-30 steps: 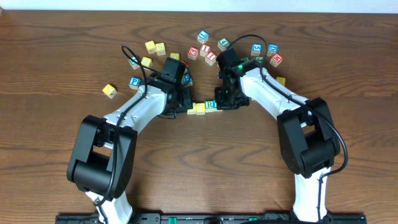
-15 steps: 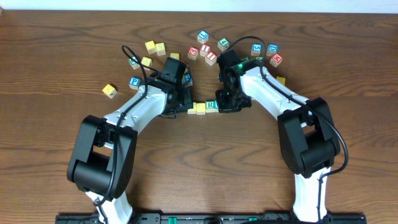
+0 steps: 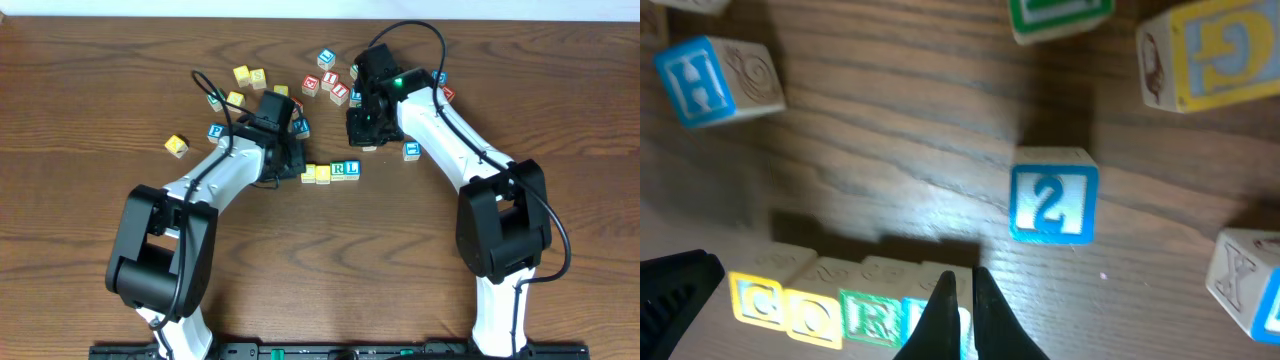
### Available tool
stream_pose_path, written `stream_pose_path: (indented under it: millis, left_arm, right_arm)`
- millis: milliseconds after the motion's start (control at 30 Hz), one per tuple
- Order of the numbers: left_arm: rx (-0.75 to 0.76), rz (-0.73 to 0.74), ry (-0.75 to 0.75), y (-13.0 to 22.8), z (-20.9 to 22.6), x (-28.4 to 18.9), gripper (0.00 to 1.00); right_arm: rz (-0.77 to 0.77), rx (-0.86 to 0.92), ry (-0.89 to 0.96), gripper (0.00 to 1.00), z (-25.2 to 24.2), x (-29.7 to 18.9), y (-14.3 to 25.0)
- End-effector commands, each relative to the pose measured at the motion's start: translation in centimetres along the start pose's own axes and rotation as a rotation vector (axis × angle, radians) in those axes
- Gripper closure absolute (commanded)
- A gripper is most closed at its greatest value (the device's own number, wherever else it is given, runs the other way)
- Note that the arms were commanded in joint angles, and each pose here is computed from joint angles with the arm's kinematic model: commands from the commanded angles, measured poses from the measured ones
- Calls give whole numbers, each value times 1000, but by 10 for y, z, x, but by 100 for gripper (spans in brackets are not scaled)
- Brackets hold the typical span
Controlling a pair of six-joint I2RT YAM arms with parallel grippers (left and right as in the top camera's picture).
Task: Spell out CORL
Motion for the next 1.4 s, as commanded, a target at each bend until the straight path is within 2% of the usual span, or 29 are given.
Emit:
stream_pose_path:
  millis: [0,233,400,933,1367]
  left_arm:
    - [2,-35,-47,-11,18,-9,93]
    - [-14,-67,-161,-17,43,-13,92]
    - [-14,-66,-161,-17,44,-13,93]
    - [-14,-62,-163,-16,44,-12,92]
    - [-14,-62,-163,-16,44,-12,92]
  right_arm:
    - [-15,55,-16,98,19,7,1]
    - [-43,109,75,98,33,31,11]
    - [-7,126,104,97,32,48,20]
    - [38,127,146,91,23,50,30]
    - [59,61,110,92,30,50,33]
Point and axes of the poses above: each gripper's point midway between its finger pads, its own x axis out along the fingers, its own z axis along the line the jaws close on, y = z × x, the point moved 3 cm from there along -x, back along the fingers, and after that the axes turned 1 degree about -x, right-handed, at the moved point
